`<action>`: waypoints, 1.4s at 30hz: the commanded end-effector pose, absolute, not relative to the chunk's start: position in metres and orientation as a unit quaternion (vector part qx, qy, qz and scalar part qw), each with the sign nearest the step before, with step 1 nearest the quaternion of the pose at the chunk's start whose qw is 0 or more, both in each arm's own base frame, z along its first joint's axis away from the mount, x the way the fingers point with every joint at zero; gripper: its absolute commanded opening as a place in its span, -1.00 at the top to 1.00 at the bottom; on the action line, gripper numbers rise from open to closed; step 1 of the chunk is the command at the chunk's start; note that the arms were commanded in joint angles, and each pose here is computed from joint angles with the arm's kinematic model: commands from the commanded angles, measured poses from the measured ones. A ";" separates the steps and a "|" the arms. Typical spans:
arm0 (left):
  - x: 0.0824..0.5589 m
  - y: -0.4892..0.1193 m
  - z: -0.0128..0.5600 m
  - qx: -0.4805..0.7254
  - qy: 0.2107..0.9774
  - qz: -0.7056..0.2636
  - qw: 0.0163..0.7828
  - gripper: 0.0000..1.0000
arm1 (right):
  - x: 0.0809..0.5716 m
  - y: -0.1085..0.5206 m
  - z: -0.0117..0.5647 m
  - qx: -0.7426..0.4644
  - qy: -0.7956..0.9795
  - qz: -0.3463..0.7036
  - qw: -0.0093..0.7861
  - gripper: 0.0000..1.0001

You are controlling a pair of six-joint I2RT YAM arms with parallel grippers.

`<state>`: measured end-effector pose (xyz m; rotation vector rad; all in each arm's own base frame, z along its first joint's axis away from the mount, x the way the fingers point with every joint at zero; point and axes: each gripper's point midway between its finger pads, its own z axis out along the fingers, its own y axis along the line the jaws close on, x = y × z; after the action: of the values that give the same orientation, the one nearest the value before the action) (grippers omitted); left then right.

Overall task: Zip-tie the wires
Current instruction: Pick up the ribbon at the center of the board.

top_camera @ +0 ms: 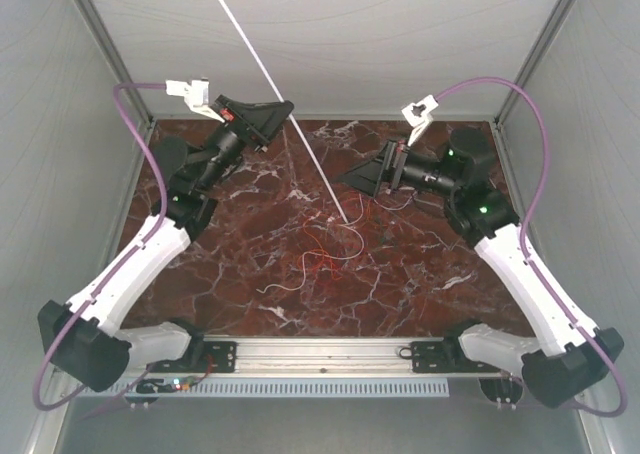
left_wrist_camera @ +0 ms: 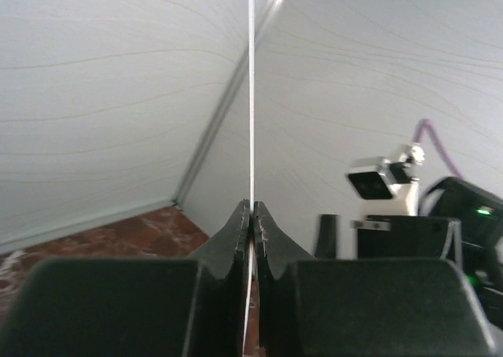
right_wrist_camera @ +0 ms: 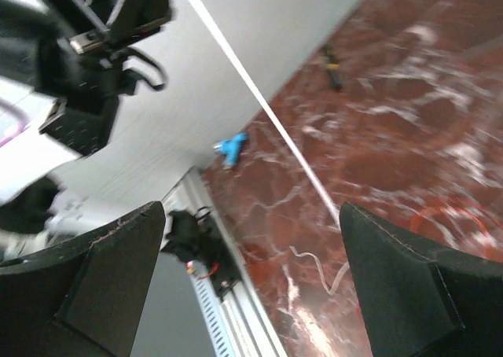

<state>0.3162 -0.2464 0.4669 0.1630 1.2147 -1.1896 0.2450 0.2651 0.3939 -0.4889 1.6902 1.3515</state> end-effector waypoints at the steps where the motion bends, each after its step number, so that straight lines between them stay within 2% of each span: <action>1: 0.347 -0.232 0.443 0.080 0.531 -0.499 0.681 1.00 | 0.268 0.205 0.349 -0.063 0.769 0.421 0.478 -0.83; 6: 0.388 -0.210 0.398 0.070 0.558 -0.463 0.685 1.00 | 0.238 0.171 0.310 -0.019 0.796 0.404 0.450 -0.78; 16: 0.453 -0.179 0.350 0.051 0.579 -0.451 0.678 1.00 | 0.192 0.164 0.277 0.020 0.805 0.431 0.406 -0.73; 35: 0.535 -0.179 0.280 0.047 0.614 -0.472 0.630 1.00 | 0.198 0.163 0.265 0.014 0.822 0.415 0.389 -0.73; 42: 0.526 -0.190 0.255 0.052 0.630 -0.496 0.595 1.00 | 0.202 0.161 0.262 0.016 0.826 0.411 0.385 -0.73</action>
<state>0.5371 -0.1815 0.2340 0.0274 1.5516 -1.1108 0.2000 0.1618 0.2482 0.0746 2.1441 1.0465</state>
